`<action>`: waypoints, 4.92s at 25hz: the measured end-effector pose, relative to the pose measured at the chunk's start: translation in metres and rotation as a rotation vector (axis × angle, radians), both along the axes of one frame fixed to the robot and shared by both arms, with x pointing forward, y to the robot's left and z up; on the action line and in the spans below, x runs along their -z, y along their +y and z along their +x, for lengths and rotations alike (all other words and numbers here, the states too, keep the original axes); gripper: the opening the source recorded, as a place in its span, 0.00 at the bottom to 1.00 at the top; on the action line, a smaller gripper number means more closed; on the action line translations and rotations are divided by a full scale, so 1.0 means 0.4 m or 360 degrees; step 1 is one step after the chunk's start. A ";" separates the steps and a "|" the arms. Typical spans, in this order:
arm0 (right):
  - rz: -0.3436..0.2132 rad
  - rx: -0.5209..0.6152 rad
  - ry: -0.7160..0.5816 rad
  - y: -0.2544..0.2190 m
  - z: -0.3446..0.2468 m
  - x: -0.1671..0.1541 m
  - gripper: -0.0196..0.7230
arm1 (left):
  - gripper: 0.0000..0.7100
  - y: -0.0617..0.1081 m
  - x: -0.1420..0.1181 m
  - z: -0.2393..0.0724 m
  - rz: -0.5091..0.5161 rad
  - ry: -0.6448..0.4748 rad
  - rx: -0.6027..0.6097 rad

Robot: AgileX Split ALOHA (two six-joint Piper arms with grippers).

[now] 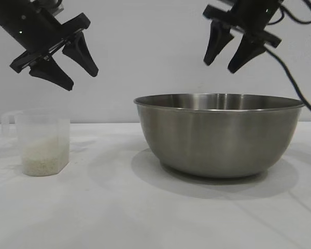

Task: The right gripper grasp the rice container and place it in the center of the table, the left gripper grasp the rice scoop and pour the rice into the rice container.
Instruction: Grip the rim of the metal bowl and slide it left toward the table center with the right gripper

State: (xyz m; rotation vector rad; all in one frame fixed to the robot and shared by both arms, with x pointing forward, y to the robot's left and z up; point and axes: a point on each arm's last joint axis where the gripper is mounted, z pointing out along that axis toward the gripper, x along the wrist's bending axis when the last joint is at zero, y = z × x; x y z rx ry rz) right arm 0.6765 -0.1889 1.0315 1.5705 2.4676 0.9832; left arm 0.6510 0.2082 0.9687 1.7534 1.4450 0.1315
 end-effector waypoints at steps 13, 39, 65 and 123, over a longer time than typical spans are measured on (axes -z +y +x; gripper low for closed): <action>-0.0128 -0.0049 0.0350 -0.081 -0.071 -0.042 0.63 | 0.62 -0.002 -0.003 0.002 -0.0052 0.0005 -0.0031; -0.0130 0.0394 0.0544 -0.085 -0.079 -0.047 0.63 | 0.62 -0.003 -0.005 0.002 -0.0056 0.0004 -0.0030; -0.0461 0.0310 0.0892 -0.022 -0.156 0.187 0.56 | 0.62 -0.007 -0.005 -0.001 -0.0070 0.0019 0.0000; -0.0548 0.0338 0.0310 -0.052 -0.049 -0.070 0.75 | 0.62 -0.007 -0.005 -0.002 -0.0074 0.0022 0.0006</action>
